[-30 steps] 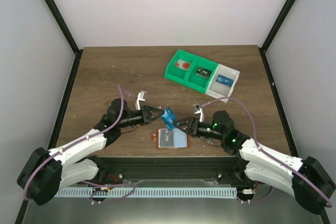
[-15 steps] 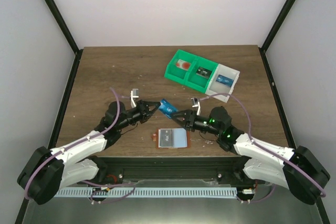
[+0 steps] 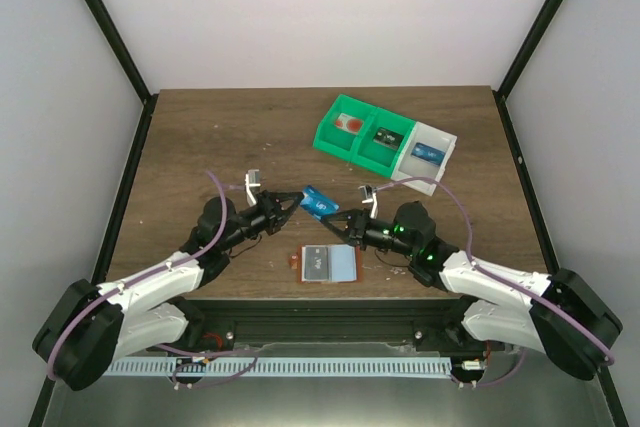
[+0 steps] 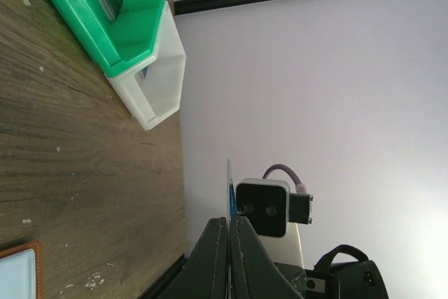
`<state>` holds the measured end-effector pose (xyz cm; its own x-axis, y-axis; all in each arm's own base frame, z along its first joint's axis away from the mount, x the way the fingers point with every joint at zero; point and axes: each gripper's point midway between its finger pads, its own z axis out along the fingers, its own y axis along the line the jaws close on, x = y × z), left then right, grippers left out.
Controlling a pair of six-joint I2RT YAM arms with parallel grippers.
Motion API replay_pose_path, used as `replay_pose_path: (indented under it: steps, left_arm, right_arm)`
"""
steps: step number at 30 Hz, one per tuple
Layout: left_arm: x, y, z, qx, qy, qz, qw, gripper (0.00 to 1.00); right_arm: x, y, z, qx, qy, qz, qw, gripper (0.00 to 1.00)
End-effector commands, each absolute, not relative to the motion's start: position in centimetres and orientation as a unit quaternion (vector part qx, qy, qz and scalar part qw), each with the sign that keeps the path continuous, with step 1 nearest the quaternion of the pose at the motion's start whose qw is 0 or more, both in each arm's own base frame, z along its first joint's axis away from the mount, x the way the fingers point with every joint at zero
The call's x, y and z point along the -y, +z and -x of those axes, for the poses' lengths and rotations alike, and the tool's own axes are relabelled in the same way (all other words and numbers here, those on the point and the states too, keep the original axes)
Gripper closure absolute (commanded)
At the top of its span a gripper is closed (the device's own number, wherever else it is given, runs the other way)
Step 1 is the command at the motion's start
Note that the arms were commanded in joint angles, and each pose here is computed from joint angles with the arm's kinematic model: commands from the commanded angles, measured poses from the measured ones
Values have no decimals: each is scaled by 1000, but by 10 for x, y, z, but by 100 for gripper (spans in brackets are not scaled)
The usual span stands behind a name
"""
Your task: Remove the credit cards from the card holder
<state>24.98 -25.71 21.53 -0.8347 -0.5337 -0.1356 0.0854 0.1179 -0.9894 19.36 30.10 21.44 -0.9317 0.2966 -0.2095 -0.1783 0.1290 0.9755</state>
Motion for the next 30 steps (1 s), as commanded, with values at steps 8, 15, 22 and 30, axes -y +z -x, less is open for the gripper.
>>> replay_pose_path:
  steps: [8,15,22,30]
  left_arm:
    - [252,212,-249,-710,-639,161,250,96]
    - [250,222,-246,-737,-603,113,284,46]
    - [237,229,-243,-793,-508,44,335,1]
    - [220,232,-233,-817,-435,-28,377,0]
  right_arm:
    - [-301,230,-197,-713,669,-34,207,100]
    - [-294,230,-201,-734,633,1,247,100]
    - [-270,225,-219,-783,559,51,268,100]
    - [-223,229,-256,-834,461,68,295,100]
